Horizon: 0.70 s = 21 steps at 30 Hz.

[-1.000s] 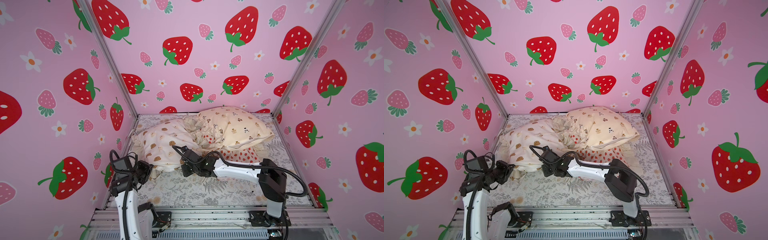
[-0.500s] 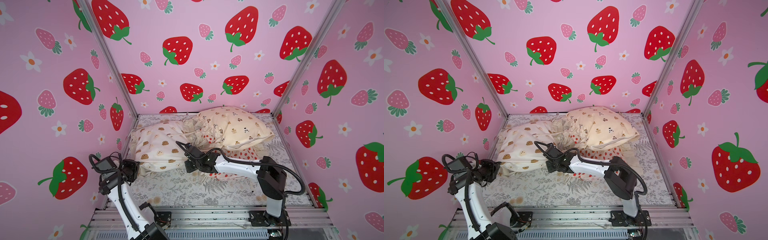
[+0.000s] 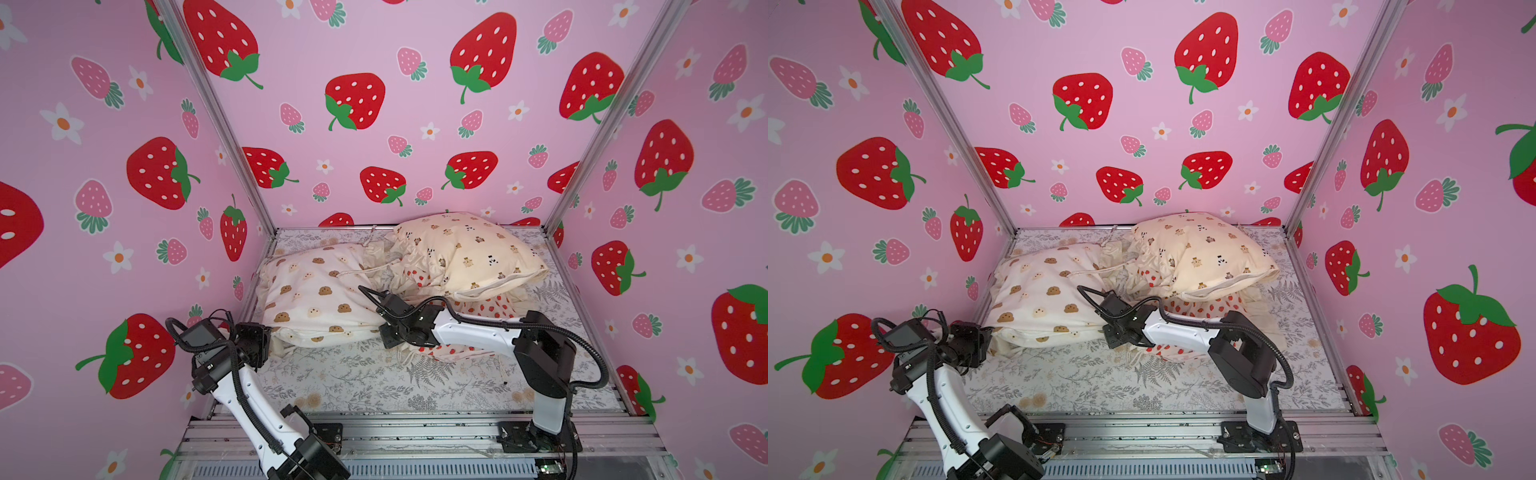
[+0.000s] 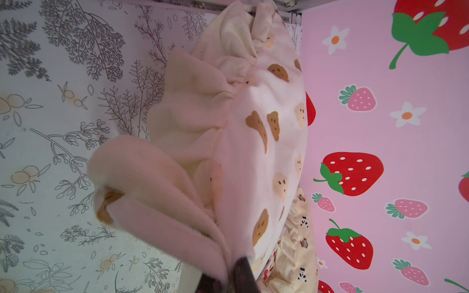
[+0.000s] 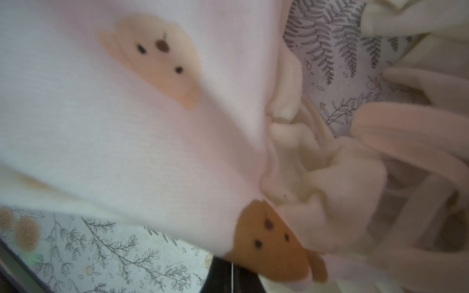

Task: Zip up pillowcases
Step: Zip the zipper on the pillowcase, then place the pillowcase at the center of the board.

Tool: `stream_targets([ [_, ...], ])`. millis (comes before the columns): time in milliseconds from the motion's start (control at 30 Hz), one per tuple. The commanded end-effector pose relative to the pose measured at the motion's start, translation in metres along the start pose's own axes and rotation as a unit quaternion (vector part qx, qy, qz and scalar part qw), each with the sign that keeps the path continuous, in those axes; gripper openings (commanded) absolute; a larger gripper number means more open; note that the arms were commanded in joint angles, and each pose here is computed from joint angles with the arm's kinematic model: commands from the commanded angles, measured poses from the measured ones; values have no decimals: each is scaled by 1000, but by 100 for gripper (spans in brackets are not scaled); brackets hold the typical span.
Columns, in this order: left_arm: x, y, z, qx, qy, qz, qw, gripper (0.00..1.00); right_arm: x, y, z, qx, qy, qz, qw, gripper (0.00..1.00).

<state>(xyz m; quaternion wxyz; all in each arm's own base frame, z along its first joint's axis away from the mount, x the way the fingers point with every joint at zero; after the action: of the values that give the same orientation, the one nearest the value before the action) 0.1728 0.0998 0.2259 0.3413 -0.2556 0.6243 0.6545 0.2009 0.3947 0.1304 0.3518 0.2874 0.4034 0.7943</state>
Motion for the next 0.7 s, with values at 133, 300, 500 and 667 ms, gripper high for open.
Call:
stream_targets([
  [133, -12, 10, 13, -50, -22, -22, 998, 0, -16, 9, 16, -9, 3, -39, 999, 0],
  [300, -10, 21, 10, -82, -49, 0, 995, 0, -12, 2, 40, -40, 12, -46, 998, 0],
  [500, 5, 16, -4, -80, -57, 0, 995, 0, -13, -15, 72, -69, 19, -53, 996, 0],
  [667, 4, 15, -13, -67, -88, 5, 994, 24, -12, -10, 81, -77, 31, -46, 996, 6],
])
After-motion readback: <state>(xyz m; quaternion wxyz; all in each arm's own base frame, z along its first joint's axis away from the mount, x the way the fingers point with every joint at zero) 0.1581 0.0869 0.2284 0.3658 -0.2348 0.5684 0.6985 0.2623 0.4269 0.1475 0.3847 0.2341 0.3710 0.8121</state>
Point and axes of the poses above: each gripper's point midway between its finger pads, its own y axis back along the fingers, its own x axis along the line the jaws close on, z = x × y, the point moved 6 cm from there along y, back along the fingers
